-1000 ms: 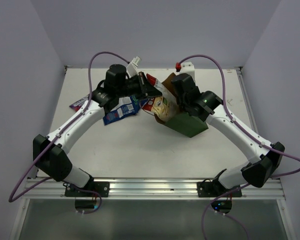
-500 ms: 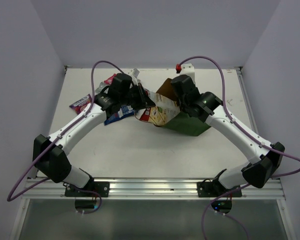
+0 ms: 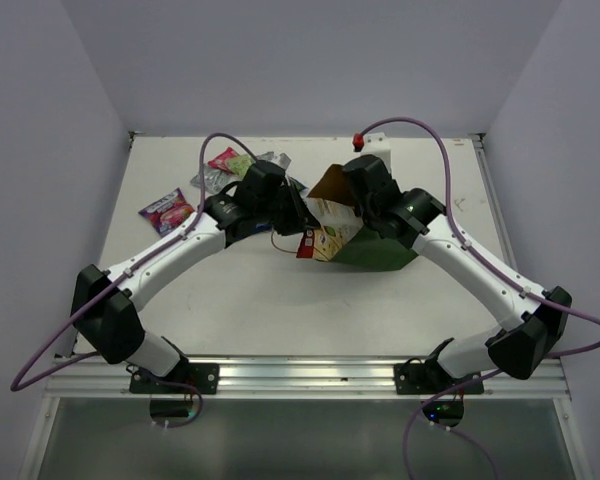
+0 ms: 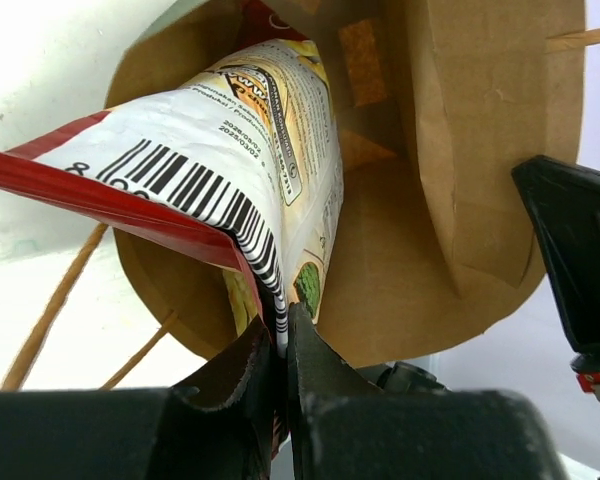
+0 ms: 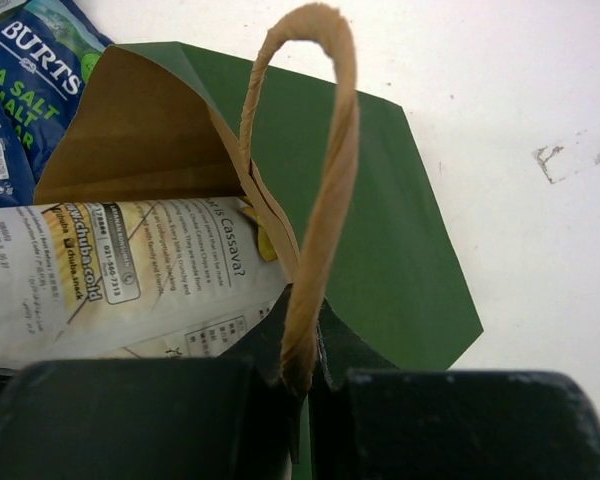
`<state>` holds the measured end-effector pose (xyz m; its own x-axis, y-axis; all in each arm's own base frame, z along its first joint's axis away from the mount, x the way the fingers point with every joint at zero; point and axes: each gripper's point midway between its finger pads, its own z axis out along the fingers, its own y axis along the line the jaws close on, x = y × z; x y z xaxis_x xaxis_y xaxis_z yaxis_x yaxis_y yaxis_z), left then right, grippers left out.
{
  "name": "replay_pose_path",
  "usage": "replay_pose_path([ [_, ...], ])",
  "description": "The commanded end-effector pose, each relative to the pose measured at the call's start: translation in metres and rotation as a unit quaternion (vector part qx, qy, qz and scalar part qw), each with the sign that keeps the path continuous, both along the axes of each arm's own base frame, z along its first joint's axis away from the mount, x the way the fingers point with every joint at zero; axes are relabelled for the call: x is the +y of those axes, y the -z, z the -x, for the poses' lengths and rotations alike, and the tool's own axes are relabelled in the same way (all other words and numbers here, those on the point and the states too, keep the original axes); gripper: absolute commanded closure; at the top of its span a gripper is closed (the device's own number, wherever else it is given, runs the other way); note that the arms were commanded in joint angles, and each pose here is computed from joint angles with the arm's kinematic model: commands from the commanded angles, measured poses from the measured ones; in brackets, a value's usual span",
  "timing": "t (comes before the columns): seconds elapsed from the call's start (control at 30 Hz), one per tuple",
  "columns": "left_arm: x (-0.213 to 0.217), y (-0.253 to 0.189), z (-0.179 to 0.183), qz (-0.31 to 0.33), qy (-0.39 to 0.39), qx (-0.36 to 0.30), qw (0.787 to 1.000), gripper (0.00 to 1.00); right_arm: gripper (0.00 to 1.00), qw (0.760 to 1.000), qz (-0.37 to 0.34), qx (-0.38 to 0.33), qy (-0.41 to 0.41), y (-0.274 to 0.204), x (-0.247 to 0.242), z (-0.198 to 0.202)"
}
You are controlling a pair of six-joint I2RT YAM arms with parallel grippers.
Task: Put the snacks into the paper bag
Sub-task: Place the snack in the paper bag.
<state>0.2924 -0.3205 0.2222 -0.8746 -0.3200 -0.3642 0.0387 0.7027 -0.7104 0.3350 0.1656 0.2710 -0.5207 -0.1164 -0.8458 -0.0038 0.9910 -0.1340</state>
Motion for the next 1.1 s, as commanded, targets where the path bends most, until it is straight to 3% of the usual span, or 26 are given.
replay_pose_path([
  [0.0, -0.007, 0.01, -0.001, 0.003, -0.034, 0.01, 0.999, 0.89, 1.0, 0.999, -0.042, -0.03, 0.01, -0.018, 0.002, -0.001],
  [0.37, -0.043, 0.009, -0.021, 0.053, -0.071, -0.01, 0.996, 0.88, 1.0, 0.997, -0.07, -0.027, -0.019, -0.028, 0.015, 0.002],
  [0.77, -0.052, 0.026, -0.04, 0.049, -0.121, -0.029, 0.991, 0.84, 1.0, 0.995, -0.089, -0.031, -0.034, -0.037, 0.02, 0.004],
  [1.07, -0.082, 0.026, -0.046, 0.051, -0.108, -0.038, 0.992, 0.84, 1.0, 0.993, -0.103, -0.036, -0.038, -0.043, 0.023, 0.005],
])
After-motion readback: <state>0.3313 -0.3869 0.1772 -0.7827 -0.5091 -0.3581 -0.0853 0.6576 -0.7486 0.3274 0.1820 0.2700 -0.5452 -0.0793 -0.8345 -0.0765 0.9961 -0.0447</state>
